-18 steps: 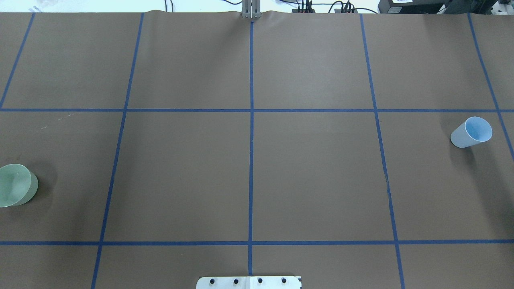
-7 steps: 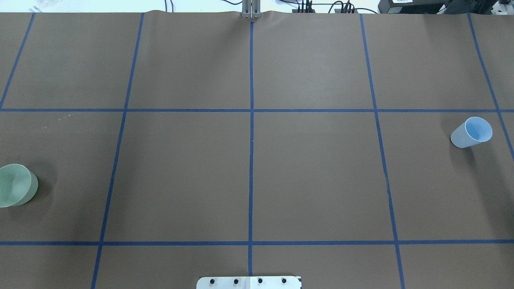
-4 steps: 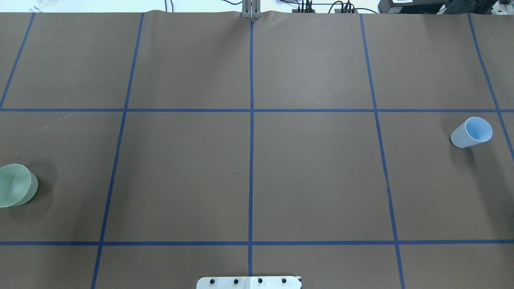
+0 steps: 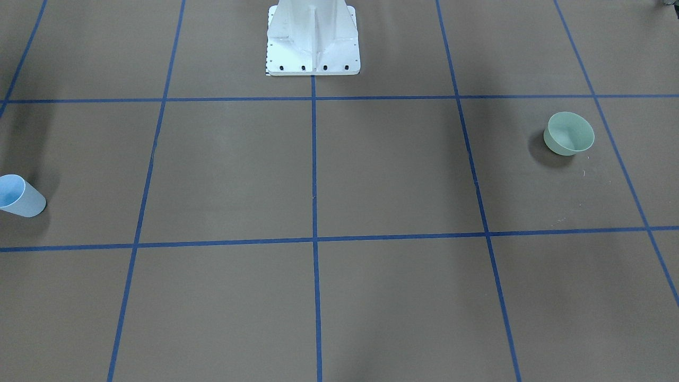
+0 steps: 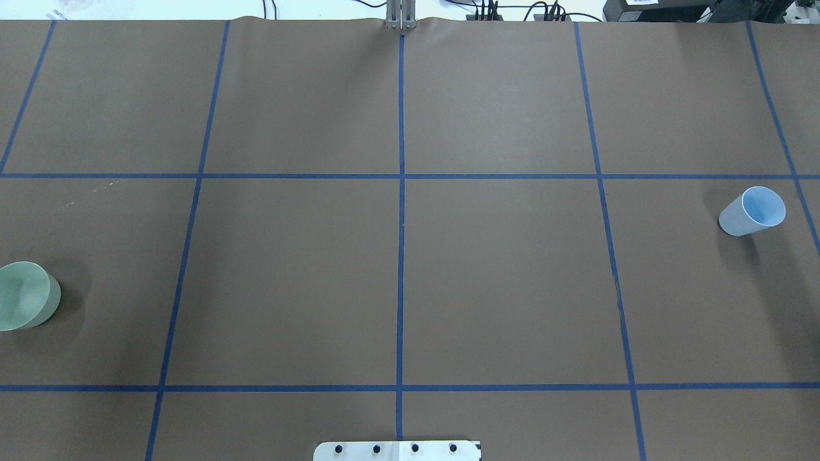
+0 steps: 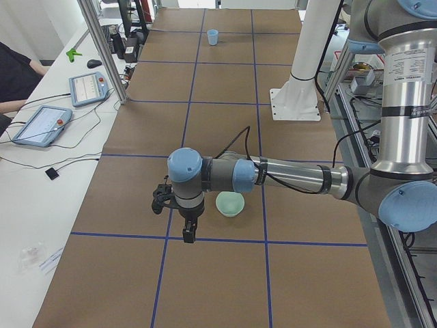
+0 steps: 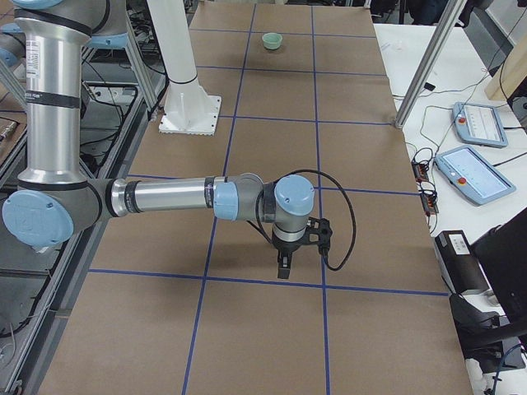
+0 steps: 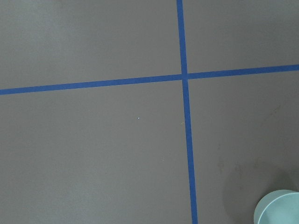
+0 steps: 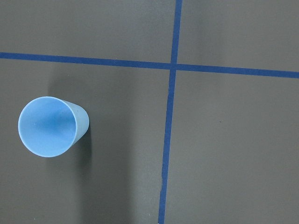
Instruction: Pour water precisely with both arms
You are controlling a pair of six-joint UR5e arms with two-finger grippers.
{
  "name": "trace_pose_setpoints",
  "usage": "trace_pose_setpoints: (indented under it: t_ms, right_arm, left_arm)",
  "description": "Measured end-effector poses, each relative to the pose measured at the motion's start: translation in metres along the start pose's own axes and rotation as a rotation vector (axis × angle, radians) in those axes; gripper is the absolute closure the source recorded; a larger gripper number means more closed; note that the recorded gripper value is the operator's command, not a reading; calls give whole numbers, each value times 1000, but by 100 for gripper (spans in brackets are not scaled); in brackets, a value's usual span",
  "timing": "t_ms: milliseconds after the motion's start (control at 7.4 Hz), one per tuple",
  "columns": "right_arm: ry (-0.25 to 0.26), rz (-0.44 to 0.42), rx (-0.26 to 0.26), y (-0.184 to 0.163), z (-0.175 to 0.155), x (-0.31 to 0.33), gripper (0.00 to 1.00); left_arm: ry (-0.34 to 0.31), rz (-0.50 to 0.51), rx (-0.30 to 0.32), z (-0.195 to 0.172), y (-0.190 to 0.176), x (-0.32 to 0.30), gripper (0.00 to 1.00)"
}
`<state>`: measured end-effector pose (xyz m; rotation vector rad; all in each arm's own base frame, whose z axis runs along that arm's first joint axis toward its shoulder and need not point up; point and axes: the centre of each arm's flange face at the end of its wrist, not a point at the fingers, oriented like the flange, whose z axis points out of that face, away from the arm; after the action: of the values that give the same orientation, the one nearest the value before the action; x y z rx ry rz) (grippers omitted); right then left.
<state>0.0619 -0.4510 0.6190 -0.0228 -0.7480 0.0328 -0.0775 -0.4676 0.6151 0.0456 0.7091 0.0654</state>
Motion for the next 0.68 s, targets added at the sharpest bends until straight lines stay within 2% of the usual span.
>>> trace_pose_setpoints:
  t_ms: [675]
  right_arm:
    - [-3,-79,-2,1,1,1,0]
  left_arm:
    - [-3,2,1,0,-1,0,0]
